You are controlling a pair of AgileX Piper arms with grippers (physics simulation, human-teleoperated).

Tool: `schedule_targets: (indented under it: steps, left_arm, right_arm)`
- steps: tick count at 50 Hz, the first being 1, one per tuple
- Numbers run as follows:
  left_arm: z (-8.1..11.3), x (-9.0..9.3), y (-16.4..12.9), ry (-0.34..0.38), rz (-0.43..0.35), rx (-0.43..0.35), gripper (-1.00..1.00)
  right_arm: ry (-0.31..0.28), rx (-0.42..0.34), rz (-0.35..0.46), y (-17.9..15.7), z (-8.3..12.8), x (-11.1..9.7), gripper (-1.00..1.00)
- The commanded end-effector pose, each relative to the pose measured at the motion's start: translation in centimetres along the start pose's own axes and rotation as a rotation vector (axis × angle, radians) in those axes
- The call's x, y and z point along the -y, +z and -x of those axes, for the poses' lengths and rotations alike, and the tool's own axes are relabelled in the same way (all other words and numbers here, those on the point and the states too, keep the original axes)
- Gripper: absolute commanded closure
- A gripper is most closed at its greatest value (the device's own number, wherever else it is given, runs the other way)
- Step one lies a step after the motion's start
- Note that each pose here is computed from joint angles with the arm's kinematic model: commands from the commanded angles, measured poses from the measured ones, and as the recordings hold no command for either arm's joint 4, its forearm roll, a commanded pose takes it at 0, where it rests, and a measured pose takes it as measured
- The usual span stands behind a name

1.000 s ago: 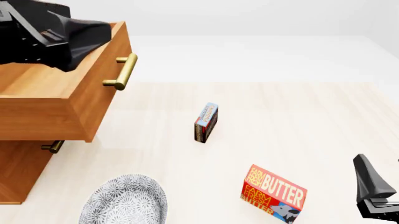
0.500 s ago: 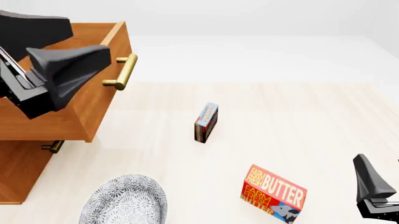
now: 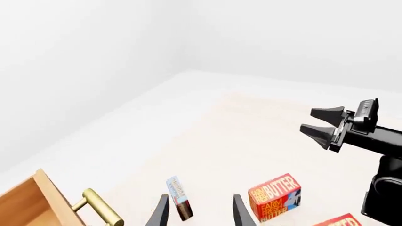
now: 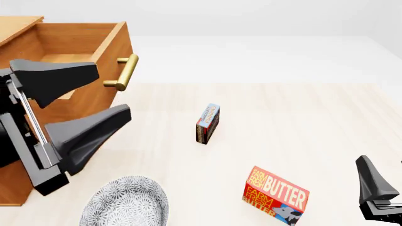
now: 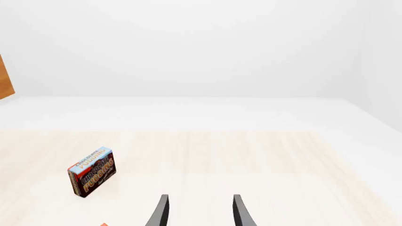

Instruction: Put the chocolate pudding in the top drawer of the cabinet and close it.

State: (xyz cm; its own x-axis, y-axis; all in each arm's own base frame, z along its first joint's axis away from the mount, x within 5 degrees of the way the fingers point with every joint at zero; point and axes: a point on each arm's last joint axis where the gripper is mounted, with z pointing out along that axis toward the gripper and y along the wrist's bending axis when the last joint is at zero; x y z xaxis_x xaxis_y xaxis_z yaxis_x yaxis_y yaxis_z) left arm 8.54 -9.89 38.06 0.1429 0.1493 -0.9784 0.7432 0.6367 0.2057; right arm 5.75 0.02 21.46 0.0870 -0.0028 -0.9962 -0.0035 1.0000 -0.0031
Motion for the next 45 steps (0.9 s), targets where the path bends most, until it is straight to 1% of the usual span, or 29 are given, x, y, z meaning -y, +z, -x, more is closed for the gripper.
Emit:
schedule_targets:
  steps: [1,2,3,4,6,9,12,13,17,19,20,21,23,28,30,41,42,43,45]
  left_arm:
    - [-1.7,1.4,0.3,0.043,-0.077,0.023,-1.00]
    - [-1.8,1.7,0.2,0.028,-0.094,0.036,-1.00]
    - [-2.0,1.7,0.4,0.023,-0.093,0.028,-1.00]
    - [-2.5,1.8,0.6,0.034,-0.089,0.017,-1.00]
    - [-2.6,1.9,0.6,0.018,-0.097,0.026,-1.00]
    - [-2.9,2.0,0.7,0.017,-0.096,0.026,-1.00]
    - [-3.3,2.5,1.1,0.009,-0.122,0.031,-1.00]
    - [-3.2,2.7,1.1,-0.004,-0.131,0.043,-1.00]
    - [-3.9,3.1,1.5,-0.011,-0.147,0.045,-1.00]
    - [-3.9,3.1,1.5,-0.011,-0.147,0.045,-1.00]
    - [-4.5,3.5,1.9,-0.020,-0.164,0.039,-1.00]
    - [-4.6,3.6,2.0,-0.025,-0.168,0.038,-1.00]
    - [-4.6,3.7,2.1,-0.026,-0.174,0.038,-1.00]
    - [-5.1,4.2,2.4,-0.057,-0.190,0.047,-1.00]
    - [-5.2,4.1,2.3,-0.075,-0.183,0.058,-1.00]
    - [-6.4,4.5,2.6,-0.125,-0.186,0.075,-1.00]
    - [-6.4,4.4,2.4,-0.148,-0.184,0.089,-1.00]
    - [-6.5,4.4,2.3,-0.154,-0.180,0.092,-1.00]
    - [-6.8,4.4,2.4,-0.157,-0.177,0.090,-1.00]
  right_arm:
    - [0.000,0.000,0.000,0.0,0.0,0.0,-1.00]
    - [0.000,0.000,0.000,0.0,0.0,0.0,-1.00]
    - [0.000,0.000,0.000,0.0,0.0,0.0,-1.00]
    - [0.000,0.000,0.000,0.0,0.0,0.0,-1.00]
    - [0.000,0.000,0.000,0.0,0.0,0.0,-1.00]
    - [0.000,0.000,0.000,0.0,0.0,0.0,-1.00]
    - [0.000,0.000,0.000,0.0,0.0,0.0,-1.00]
    - [0.000,0.000,0.000,0.0,0.0,0.0,-1.00]
    - [0.000,0.000,0.000,0.0,0.0,0.0,-1.00]
    - [0.000,0.000,0.000,0.0,0.0,0.0,-1.00]
    - [0.000,0.000,0.000,0.0,0.0,0.0,-1.00]
    - [0.000,0.000,0.000,0.0,0.0,0.0,-1.00]
    - [0.000,0.000,0.000,0.0,0.0,0.0,-1.00]
    - [0.000,0.000,0.000,0.0,0.0,0.0,-1.00]
    - [0.000,0.000,0.000,0.0,0.0,0.0,-1.00]
    - [0.000,0.000,0.000,0.0,0.0,0.0,-1.00]
    - [0.000,0.000,0.000,0.0,0.0,0.0,-1.00]
    - [0.000,0.000,0.000,0.0,0.0,0.0,-1.00]
    - [0.000,0.000,0.000,0.0,0.0,0.0,-1.00]
